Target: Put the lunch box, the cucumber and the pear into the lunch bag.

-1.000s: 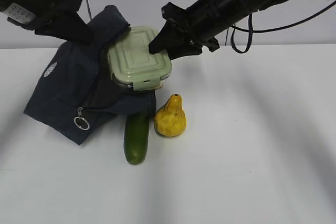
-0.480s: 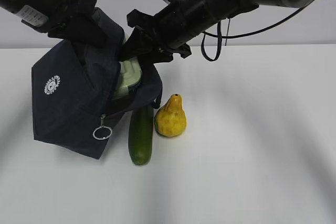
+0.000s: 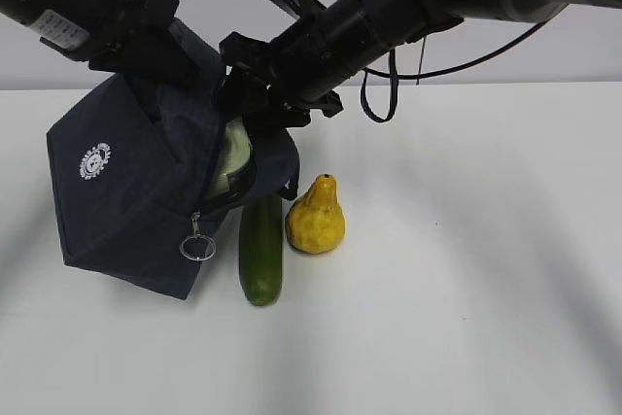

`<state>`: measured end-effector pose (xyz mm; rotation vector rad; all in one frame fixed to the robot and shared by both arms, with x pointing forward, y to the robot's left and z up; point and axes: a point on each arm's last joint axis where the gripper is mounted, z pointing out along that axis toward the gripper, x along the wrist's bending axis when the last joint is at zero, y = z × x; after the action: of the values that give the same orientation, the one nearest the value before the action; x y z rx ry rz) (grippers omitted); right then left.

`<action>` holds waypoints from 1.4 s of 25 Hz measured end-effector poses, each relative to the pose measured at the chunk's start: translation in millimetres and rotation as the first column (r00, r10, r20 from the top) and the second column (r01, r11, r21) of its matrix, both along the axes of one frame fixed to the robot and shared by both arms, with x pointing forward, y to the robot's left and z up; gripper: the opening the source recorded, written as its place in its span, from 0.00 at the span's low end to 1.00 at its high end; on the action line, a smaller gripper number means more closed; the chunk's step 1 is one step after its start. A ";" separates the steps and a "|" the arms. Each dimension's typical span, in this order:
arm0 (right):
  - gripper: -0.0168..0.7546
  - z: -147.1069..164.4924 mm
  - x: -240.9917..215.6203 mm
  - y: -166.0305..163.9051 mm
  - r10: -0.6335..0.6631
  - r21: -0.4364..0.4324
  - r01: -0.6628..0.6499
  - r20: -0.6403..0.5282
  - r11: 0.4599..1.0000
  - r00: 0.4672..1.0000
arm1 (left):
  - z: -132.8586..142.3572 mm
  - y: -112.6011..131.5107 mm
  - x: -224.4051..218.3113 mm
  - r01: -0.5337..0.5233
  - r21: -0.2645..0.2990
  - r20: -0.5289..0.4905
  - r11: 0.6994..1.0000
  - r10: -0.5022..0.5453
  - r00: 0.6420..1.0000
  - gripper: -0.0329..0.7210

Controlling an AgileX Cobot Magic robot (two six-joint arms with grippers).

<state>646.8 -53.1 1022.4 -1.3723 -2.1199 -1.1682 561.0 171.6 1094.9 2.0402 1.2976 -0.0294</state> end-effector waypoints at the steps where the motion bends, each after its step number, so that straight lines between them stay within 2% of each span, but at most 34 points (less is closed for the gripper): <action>1: 0.45 0.0 -0.1 0.0 0.003 0.000 -0.003 0.001 1.000 1.000 | 0.0 0.0 0.0 0.000 0.000 0.000 1.000 0.000 1.000 0.07; 12: 0.46 -1.1 -7.4 2.4 0.073 -0.012 -0.073 -0.020 0.997 0.997 | 0.0 -0.6 -0.4 0.002 -0.001 -0.002 1.000 -0.002 1.000 0.07; 18: 0.46 -2.3 -14.8 13.1 0.111 -0.039 -0.111 -0.007 0.993 0.994 | -2.5 1.9 -1.9 0.022 0.044 -0.011 0.999 -0.021 1.000 0.07; 24: 0.46 -3.9 -14.9 12.6 0.118 -0.063 -0.118 0.005 0.991 0.993 | -16.5 3.7 -4.0 0.010 0.058 -0.035 0.998 -0.008 0.999 0.07; 35: 0.46 -36.4 -10.2 20.3 0.128 -0.057 -0.133 -0.073 0.990 0.989 | -27.9 5.7 -2.7 0.017 0.098 -0.053 0.995 -0.012 0.999 0.07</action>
<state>636.5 -32.8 986.0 -1.2593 -2.1769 -0.9984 558.3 177.3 1067.0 2.1448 1.3403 -0.0257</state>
